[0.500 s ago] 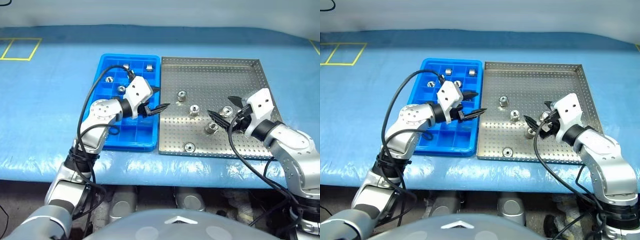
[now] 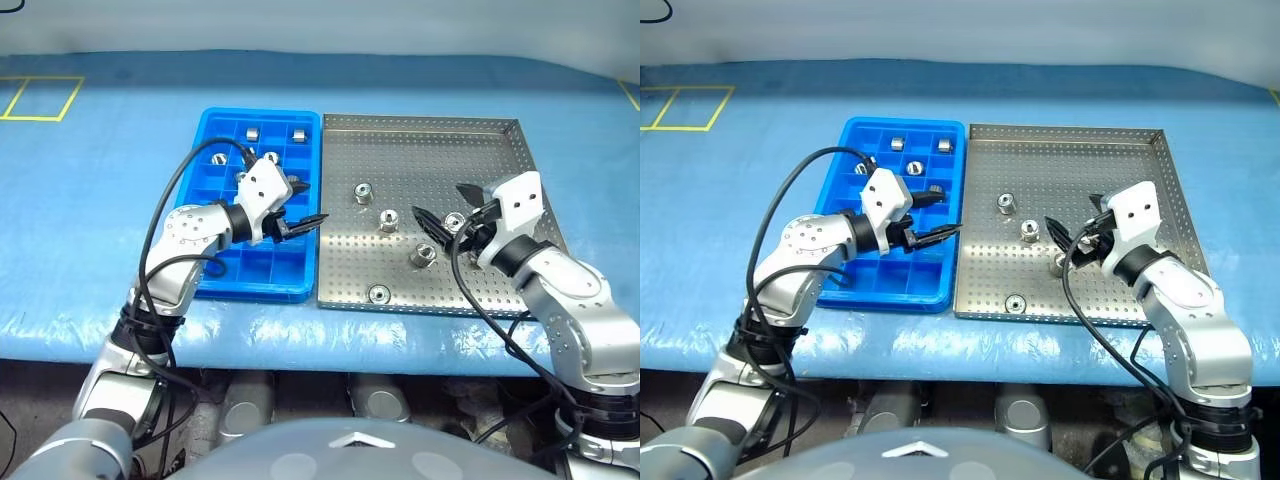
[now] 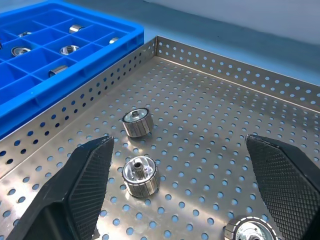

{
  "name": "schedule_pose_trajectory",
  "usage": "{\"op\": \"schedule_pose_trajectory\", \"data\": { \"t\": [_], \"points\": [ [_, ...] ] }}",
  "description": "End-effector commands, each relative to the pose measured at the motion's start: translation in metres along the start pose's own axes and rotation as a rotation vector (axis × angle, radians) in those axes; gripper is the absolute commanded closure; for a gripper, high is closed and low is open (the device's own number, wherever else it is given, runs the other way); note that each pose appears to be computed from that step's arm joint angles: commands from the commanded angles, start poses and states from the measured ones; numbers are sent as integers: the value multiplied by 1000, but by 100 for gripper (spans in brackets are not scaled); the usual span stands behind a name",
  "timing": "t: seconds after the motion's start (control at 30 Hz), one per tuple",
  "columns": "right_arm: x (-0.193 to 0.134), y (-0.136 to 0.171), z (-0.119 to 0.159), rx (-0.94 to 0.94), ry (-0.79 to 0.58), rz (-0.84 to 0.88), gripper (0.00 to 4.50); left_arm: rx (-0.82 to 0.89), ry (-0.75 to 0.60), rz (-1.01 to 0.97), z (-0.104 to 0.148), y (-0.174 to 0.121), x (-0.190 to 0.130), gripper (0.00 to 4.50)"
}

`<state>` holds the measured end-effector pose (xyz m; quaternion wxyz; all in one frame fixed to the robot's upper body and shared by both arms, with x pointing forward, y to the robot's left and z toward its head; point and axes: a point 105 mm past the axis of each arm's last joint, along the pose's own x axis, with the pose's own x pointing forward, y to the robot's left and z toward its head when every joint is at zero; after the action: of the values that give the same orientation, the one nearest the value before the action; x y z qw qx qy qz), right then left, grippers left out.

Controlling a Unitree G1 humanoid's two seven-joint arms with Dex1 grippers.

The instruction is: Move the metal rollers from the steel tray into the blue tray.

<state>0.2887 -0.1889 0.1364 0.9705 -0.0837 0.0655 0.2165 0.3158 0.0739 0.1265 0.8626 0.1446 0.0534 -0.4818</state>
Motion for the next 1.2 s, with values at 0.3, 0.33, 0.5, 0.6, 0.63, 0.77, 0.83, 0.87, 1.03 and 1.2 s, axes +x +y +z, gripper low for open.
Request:
{"op": "schedule_pose_trajectory", "data": {
  "t": [0.3,0.33,0.5,0.6,0.63,0.77,0.83,0.87,1.03,1.2],
  "points": [
    [5,16,13,-35,-56,41,6,20,-23,22,16,6,-13,130],
    [3,17,12,-36,-56,44,6,23,-24,11,15,3,-11,130],
    [-1,20,12,-31,-66,36,6,27,-34,-31,18,0,1,130],
    [-3,16,10,-49,-50,16,6,33,-39,-43,20,-1,8,130],
    [-4,14,10,-51,-45,3,6,32,-40,-41,20,-1,11,130],
    [-9,11,13,-62,-57,-19,6,41,-48,-114,25,-20,32,130],
    [-10,9,15,-64,-65,-41,6,50,-52,-169,27,-33,44,130],
    [-11,9,16,-65,-70,-52,6,48,-49,-180,28,-36,49,130],
    [-13,9,17,-62,-83,-74,6,24,12,-167,22,-38,80,130],
    [-17,9,18,-61,-89,-101,6,40,97,-118,9,-33,101,130]
  ]
}}
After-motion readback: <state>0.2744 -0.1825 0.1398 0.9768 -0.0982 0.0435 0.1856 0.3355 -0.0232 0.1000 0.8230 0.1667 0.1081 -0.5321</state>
